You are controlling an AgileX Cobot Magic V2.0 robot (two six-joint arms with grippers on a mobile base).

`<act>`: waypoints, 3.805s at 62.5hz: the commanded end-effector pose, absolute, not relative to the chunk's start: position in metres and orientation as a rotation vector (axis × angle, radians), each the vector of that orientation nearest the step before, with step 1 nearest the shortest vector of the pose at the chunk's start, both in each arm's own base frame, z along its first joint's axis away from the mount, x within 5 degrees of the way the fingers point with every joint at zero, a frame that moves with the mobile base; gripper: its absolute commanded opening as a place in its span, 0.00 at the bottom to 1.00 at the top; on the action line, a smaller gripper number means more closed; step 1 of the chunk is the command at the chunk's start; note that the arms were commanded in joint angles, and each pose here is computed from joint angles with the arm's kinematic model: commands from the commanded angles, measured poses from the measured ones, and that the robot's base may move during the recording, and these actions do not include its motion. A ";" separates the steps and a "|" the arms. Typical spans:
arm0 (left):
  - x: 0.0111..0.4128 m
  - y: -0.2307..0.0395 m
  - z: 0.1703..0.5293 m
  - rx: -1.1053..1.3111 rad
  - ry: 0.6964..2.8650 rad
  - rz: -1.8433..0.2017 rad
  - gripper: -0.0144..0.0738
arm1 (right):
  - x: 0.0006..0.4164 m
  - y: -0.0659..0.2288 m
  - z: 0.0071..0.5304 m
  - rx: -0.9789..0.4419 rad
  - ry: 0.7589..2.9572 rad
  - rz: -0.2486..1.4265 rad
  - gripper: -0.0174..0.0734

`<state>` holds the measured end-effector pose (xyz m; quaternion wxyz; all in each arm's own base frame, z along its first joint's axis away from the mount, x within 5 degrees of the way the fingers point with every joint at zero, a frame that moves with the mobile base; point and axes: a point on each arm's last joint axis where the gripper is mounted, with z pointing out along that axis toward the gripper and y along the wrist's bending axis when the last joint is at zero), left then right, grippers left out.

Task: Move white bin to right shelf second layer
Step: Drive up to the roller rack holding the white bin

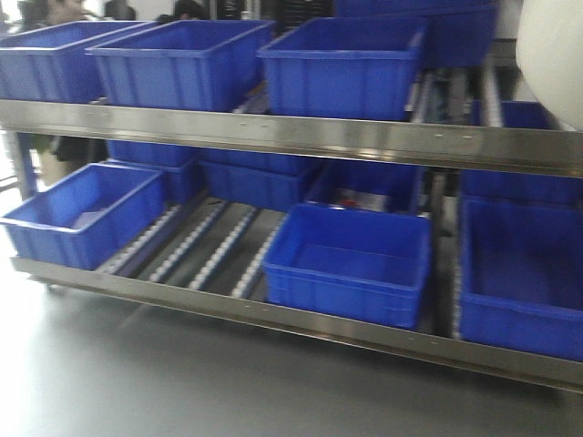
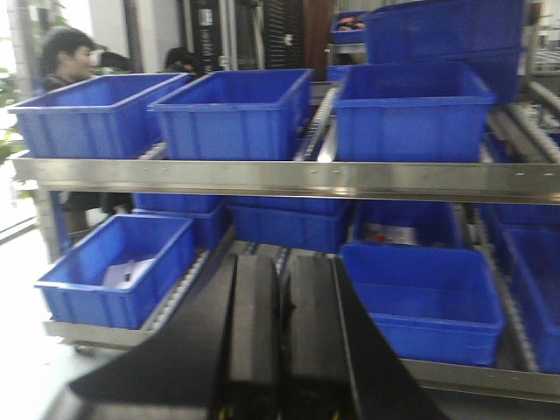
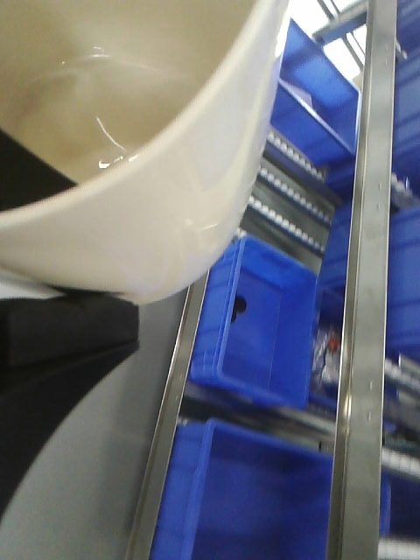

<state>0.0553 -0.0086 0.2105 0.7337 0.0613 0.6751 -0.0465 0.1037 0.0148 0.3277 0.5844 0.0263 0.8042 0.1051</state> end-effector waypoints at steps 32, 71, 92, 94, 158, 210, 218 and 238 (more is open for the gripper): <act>0.055 -0.008 0.208 0.117 1.420 -0.113 0.26 | 0.105 0.014 0.347 0.069 1.744 0.253 0.25; 0.055 -0.008 0.208 0.117 1.420 -0.113 0.26 | 0.105 0.014 0.347 0.069 1.744 0.253 0.25; 0.055 -0.008 0.208 0.117 1.420 -0.113 0.26 | 0.105 0.014 0.347 0.069 1.744 0.253 0.25; 0.055 -0.008 0.208 0.117 1.420 -0.113 0.26 | 0.105 0.014 0.347 0.069 1.744 0.253 0.25; 0.055 -0.008 0.208 0.117 1.420 -0.113 0.26 | 0.105 0.014 0.347 0.069 1.744 0.253 0.25; 0.055 -0.008 0.208 0.117 1.420 -0.113 0.26 | 0.105 0.014 0.347 0.069 1.744 0.253 0.25; 0.055 -0.008 0.208 0.117 1.420 -0.113 0.26 | 0.105 0.014 0.347 0.069 1.744 0.253 0.25; 0.055 -0.008 0.208 0.117 1.420 -0.113 0.26 | 0.105 0.014 0.347 0.069 1.744 0.253 0.25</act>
